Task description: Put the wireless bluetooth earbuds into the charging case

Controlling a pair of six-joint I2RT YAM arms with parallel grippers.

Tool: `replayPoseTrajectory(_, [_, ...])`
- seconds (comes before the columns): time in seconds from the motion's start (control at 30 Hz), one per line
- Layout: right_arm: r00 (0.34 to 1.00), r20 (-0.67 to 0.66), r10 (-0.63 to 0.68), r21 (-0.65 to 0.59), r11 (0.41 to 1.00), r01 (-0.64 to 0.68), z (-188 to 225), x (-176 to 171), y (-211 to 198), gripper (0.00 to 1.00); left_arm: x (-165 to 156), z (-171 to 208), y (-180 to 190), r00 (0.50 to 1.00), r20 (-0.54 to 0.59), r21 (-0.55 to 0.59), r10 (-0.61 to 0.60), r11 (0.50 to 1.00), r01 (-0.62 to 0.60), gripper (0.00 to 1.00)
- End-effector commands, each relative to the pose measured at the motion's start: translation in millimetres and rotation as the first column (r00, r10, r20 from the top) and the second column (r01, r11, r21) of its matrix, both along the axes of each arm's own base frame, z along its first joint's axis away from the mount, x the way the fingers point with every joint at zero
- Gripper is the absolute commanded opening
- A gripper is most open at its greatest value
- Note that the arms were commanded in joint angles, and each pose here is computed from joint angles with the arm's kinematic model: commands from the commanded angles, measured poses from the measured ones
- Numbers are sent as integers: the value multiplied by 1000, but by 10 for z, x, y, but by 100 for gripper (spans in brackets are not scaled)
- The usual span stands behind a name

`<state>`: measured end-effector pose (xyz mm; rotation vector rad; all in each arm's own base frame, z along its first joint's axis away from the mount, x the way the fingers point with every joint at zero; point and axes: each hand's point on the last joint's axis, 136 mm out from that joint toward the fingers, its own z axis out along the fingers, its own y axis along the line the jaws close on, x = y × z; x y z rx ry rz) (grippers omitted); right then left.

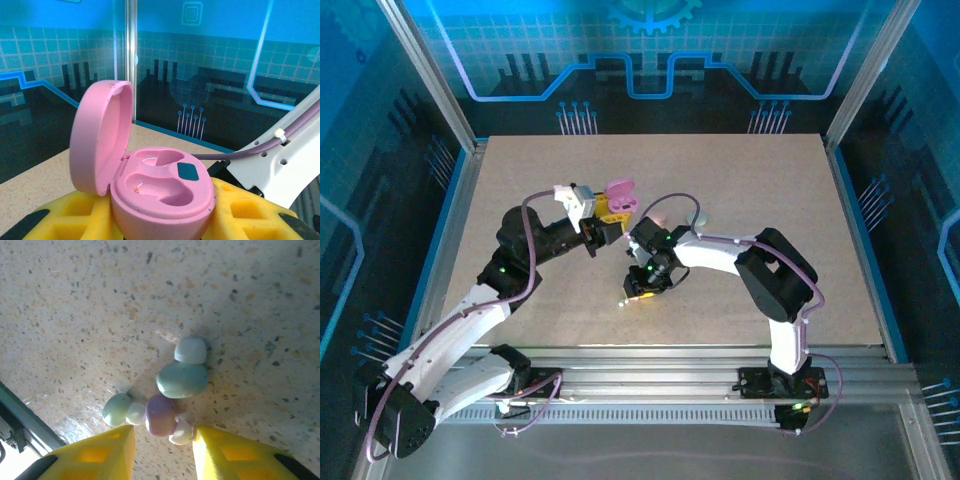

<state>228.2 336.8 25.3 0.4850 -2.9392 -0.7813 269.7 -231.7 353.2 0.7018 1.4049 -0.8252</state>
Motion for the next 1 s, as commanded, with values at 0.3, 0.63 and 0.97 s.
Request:
replayPoseTrajectory(0.3, [998, 51, 33, -49, 998, -30, 132, 54, 120, 39, -66, 218, 188, 991, 97, -16, 88, 996, -86, 36])
replayPoseTrajectory(0.63, [995, 68, 76, -150, 987, -66, 63, 36, 80, 37, -119, 295, 235, 988, 117, -21, 99, 995, -98, 36])
replayPoseTrajectory(0.97, [991, 64, 115, -185, 977, -101, 16, 6, 118, 32, -120, 270, 207, 991, 105, -18, 83, 997, -81, 36])
